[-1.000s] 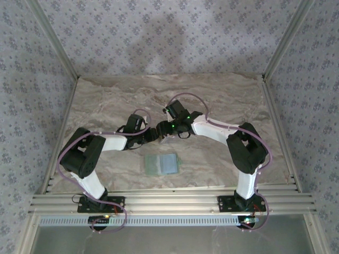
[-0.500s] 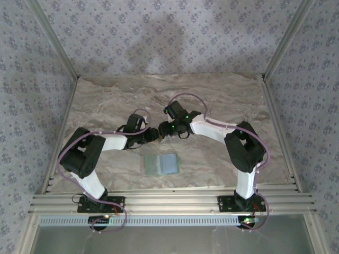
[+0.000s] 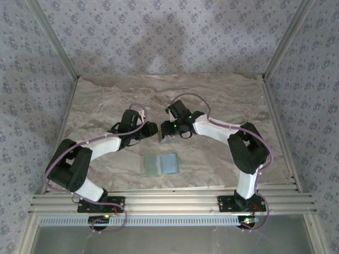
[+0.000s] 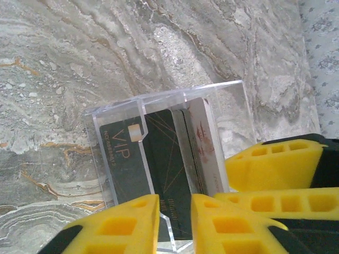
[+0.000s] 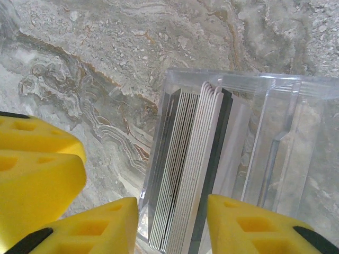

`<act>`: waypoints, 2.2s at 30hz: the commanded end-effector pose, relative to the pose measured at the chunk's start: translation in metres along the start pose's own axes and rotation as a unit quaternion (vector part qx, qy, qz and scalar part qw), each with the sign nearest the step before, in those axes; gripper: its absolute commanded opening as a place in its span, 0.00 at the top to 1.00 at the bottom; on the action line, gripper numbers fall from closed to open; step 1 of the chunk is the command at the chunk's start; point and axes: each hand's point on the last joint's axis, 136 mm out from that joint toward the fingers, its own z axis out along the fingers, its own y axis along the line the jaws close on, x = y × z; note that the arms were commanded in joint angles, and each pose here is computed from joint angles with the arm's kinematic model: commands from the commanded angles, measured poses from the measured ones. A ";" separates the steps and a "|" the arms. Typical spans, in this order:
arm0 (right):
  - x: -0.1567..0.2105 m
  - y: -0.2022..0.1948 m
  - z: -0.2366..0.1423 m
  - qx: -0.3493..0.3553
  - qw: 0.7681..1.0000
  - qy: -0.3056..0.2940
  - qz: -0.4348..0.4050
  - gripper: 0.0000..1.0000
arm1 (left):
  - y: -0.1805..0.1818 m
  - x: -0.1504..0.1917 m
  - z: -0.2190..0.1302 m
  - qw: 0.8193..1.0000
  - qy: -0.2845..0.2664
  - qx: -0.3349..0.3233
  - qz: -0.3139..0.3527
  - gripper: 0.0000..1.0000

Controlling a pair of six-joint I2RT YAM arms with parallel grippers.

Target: Put the credit cards into the card holder

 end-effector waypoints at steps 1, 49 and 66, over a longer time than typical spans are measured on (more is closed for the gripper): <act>-0.004 -0.004 -0.012 0.009 1.000 -0.013 0.006 0.65 | -0.009 -0.001 -0.001 1.000 0.014 0.010 -0.005 0.87; 0.016 0.010 0.020 -0.160 0.980 0.035 0.116 0.64 | -0.021 0.015 0.053 0.997 0.059 0.044 -0.016 0.95; -0.002 0.034 0.000 -0.282 0.947 0.004 0.154 0.81 | -0.020 0.023 0.055 0.997 0.063 0.045 -0.015 0.95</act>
